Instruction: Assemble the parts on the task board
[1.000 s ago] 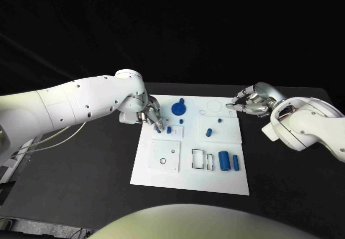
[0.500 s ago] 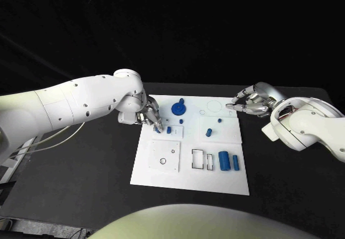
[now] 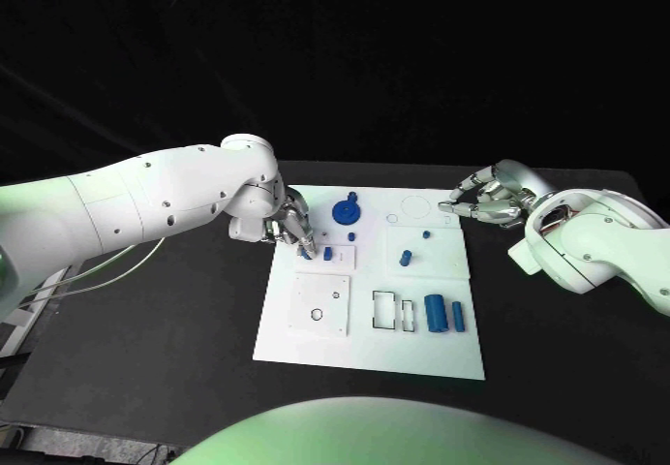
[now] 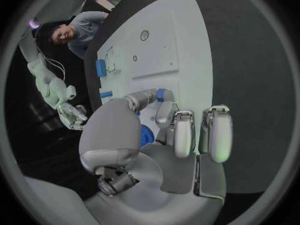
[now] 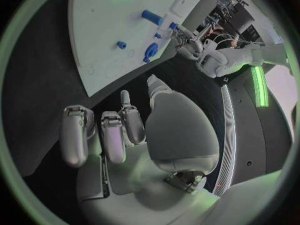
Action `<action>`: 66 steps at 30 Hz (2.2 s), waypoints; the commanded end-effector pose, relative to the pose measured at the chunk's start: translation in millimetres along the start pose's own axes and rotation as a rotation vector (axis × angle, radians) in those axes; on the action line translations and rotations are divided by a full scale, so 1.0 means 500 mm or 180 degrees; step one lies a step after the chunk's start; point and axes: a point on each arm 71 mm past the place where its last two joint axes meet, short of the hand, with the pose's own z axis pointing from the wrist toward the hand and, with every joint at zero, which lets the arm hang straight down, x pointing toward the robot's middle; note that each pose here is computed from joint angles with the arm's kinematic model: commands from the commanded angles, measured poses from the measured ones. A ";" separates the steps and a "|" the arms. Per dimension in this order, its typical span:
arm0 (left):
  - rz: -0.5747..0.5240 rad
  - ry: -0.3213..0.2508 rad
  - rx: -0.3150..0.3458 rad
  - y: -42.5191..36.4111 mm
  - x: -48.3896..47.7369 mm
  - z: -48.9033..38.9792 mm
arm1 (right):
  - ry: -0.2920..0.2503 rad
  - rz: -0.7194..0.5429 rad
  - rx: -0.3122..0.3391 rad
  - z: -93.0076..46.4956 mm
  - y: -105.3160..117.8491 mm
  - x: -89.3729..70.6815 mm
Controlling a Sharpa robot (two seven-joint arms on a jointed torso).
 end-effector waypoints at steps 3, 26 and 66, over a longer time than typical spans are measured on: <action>0.0077 0.0079 -0.0038 -0.003 0.012 0.010 | 0.0034 -0.0040 -0.0022 0.000 0.002 0.002; 0.0140 -0.0025 -0.0122 -0.014 0.005 0.022 | 0.0040 -0.0047 -0.0034 -0.001 0.003 0.003; 0.0080 -0.0074 -0.0241 0.001 0.001 0.023 | 0.0037 -0.0051 -0.0029 -0.001 0.002 0.002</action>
